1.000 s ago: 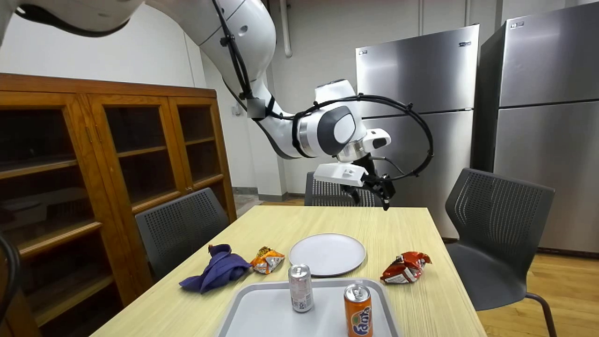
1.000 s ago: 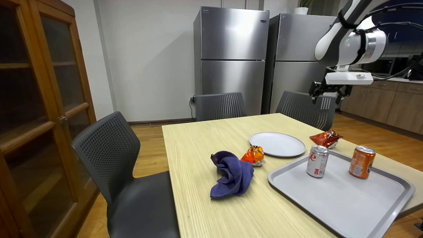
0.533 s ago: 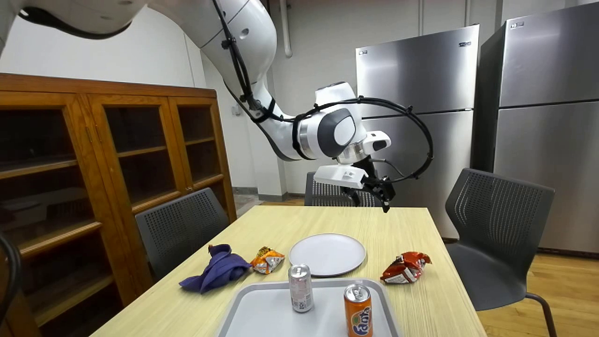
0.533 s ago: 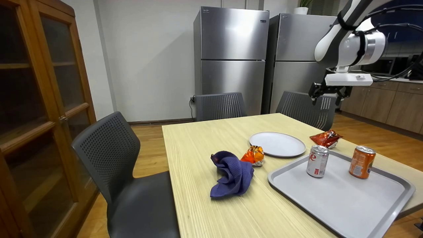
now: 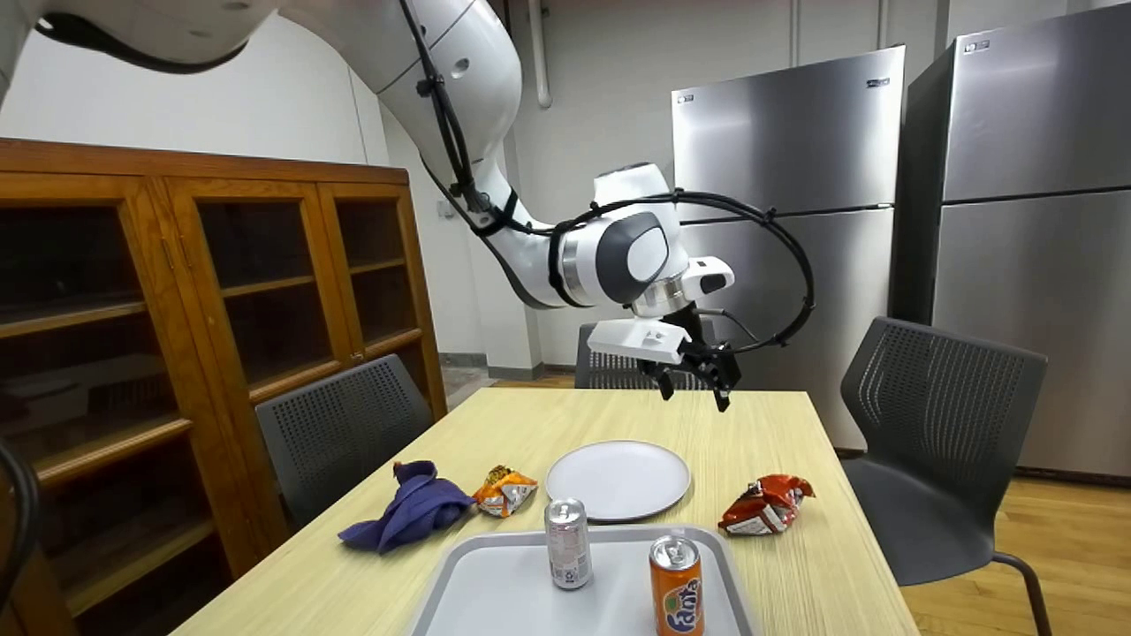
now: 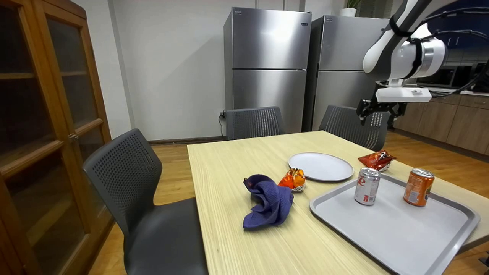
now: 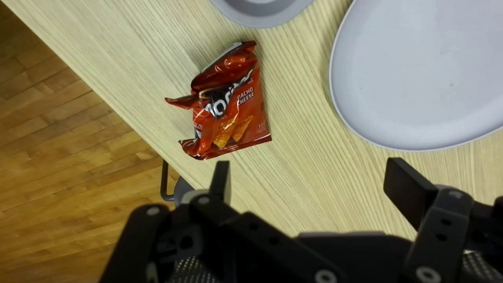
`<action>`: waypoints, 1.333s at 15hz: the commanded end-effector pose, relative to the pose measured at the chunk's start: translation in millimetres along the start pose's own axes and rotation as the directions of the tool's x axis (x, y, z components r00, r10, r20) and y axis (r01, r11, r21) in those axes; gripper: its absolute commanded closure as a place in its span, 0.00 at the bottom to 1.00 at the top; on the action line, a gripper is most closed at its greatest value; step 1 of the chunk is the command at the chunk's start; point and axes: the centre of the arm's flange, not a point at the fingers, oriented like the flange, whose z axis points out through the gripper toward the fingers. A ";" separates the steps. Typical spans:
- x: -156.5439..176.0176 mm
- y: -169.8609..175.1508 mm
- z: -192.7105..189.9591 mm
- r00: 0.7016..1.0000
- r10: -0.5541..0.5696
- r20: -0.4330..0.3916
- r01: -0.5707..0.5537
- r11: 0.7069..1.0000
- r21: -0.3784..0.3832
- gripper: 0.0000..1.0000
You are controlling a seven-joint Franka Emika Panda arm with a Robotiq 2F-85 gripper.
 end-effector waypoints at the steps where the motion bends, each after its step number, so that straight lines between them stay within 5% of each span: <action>1: -15.5 11.6 -10.7 0.998 -0.044 0.050 0.043 0.999 0.018 0.00; 20: -104.3 57.8 6.7 0.967 -0.104 0.231 0.093 0.994 0.058 0.00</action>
